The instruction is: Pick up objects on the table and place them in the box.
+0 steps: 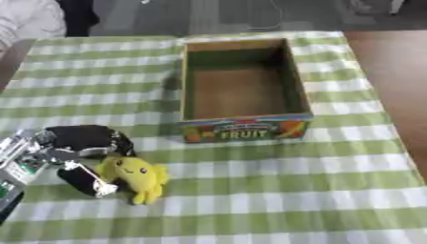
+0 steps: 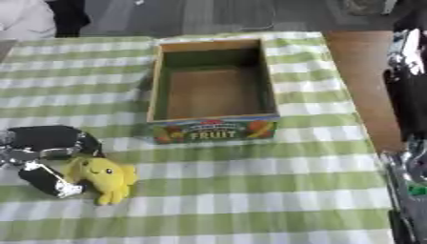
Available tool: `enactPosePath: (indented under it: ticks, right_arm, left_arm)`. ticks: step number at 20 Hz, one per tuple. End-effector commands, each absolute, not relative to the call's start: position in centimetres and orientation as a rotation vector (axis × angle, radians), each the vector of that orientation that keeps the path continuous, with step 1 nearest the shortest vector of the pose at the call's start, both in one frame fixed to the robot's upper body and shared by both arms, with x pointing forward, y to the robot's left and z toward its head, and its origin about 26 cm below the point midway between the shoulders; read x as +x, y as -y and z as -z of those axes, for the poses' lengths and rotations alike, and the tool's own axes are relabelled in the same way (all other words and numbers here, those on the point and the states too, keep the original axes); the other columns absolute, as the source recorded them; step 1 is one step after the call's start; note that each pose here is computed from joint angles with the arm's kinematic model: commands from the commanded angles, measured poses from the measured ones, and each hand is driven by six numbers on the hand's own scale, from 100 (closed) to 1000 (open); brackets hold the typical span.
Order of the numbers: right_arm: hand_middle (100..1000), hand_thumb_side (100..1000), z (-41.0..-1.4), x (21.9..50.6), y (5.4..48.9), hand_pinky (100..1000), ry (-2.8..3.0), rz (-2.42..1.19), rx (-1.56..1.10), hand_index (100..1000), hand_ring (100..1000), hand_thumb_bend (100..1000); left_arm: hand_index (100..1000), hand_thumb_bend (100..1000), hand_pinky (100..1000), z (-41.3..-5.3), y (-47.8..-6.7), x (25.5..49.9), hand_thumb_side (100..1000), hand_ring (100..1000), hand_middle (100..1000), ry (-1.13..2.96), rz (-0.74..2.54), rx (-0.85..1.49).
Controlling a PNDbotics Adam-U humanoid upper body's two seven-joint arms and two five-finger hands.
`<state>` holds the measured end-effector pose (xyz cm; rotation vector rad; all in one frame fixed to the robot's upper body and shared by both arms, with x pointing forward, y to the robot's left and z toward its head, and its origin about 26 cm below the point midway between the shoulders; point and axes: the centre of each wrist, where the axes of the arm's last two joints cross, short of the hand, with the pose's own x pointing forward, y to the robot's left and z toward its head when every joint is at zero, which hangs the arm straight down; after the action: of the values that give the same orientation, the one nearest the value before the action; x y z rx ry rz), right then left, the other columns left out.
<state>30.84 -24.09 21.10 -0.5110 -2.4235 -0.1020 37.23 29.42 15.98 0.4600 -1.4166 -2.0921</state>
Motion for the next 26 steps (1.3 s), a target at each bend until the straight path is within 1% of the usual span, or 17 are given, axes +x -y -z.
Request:
enactPosePath:
  ticks: [1, 5, 10, 18, 26]
  right_arm:
    - [548, 570, -21.9, 30.6, 24.1, 806, 2.455, 0.102, -0.508, 847, 890, 100]
    - [548, 570, -21.9, 30.6, 24.2, 806, 2.456, 0.102, -0.509, 847, 890, 100]
    - [548, 570, -21.9, 30.6, 24.2, 806, 2.457, 0.101, -0.51, 848, 891, 100]
    - [549, 570, -22.1, 30.6, 24.2, 806, 2.466, 0.099, -0.512, 848, 890, 100]
    - [548, 574, -22.5, 30.7, 24.2, 806, 2.483, 0.091, -0.51, 847, 890, 100]
  left_arm:
    - [730, 100, 737, -17.9, -30.2, 37.1, 395, 689, 562, 1.314, 2.37, 0.439]
    - [730, 100, 730, -18.8, -30.3, 37.0, 373, 681, 562, 1.387, 2.341, 0.496]
    - [718, 100, 724, -20.5, -30.5, 36.7, 368, 672, 551, 1.507, 2.284, 0.602]
    - [705, 100, 720, -22.9, -30.7, 36.4, 390, 669, 540, 1.653, 2.204, 0.782]
    - [704, 100, 718, -25.3, -31.0, 37.8, 403, 671, 541, 1.714, 2.133, 0.917]
